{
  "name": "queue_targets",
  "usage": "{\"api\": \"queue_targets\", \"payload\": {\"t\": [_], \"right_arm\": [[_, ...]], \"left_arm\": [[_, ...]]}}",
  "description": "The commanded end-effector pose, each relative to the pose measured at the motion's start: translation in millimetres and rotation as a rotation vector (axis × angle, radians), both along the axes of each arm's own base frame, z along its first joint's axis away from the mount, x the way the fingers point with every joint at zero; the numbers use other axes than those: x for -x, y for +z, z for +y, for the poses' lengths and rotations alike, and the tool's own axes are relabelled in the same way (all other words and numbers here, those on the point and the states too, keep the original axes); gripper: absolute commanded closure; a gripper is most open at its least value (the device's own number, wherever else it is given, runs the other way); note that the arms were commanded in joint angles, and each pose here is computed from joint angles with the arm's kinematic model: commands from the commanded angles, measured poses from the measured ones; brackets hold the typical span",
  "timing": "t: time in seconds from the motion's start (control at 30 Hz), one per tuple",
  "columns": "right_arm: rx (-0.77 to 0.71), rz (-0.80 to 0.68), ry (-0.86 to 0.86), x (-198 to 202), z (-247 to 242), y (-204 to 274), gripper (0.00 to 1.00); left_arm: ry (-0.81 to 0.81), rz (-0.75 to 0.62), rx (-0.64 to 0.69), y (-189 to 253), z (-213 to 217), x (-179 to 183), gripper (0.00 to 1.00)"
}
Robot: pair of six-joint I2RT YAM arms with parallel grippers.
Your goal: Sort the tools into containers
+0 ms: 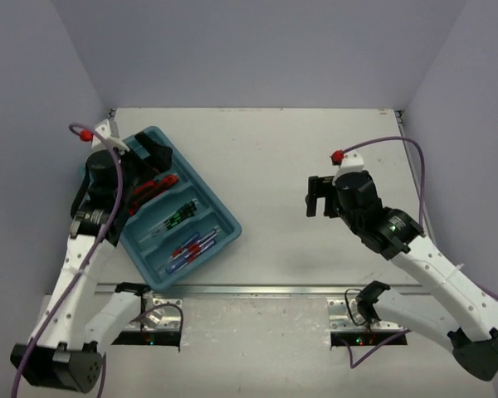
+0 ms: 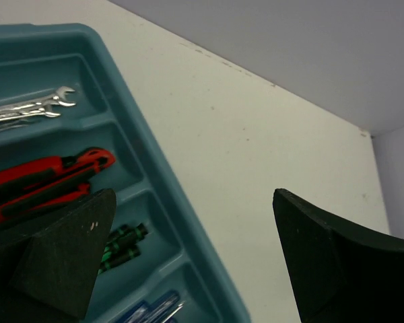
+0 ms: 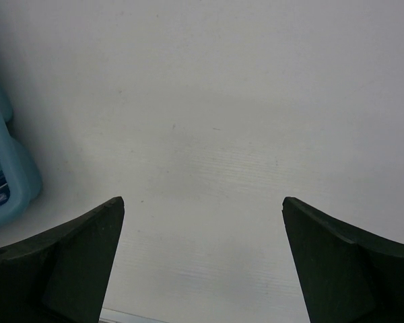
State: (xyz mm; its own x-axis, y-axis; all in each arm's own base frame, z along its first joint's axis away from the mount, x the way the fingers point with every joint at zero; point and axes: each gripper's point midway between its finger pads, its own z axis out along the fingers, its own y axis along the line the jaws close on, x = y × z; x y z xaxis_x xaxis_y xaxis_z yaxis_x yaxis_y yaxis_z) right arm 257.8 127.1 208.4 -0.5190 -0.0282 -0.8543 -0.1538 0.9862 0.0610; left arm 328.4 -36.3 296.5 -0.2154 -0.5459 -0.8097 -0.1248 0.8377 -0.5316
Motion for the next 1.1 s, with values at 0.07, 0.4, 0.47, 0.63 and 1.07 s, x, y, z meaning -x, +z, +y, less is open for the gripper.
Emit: {"api": "queue_targets", "payload": {"t": [0.07,0.4,0.47,0.63,1.07], "right_arm": [[0.129,-0.102,-0.138,21.1,-60.8,34.4,0.01],[0.023,-0.233,-0.070,65.5,-82.9,47.8,0.01],[0.018,-0.246,-0.064,67.5,-83.7,47.9,0.01],[0.035,-0.231,-0.080,66.9,-86.5,41.1,0.01],[0.095,-0.249,-0.126,62.0,-97.4,40.7,0.01]], "left_arm": [[0.044,-0.055,-0.298,8.2,32.5,84.9,0.00],[0.036,-0.288,-0.255,6.4,28.2,122.9,0.00],[0.039,-0.320,-0.249,11.0,28.4,128.1,0.00],[0.040,-0.348,-0.237,12.2,28.0,133.6,0.00],[0.096,-0.371,-0.221,16.3,37.5,141.8,0.00]]}}
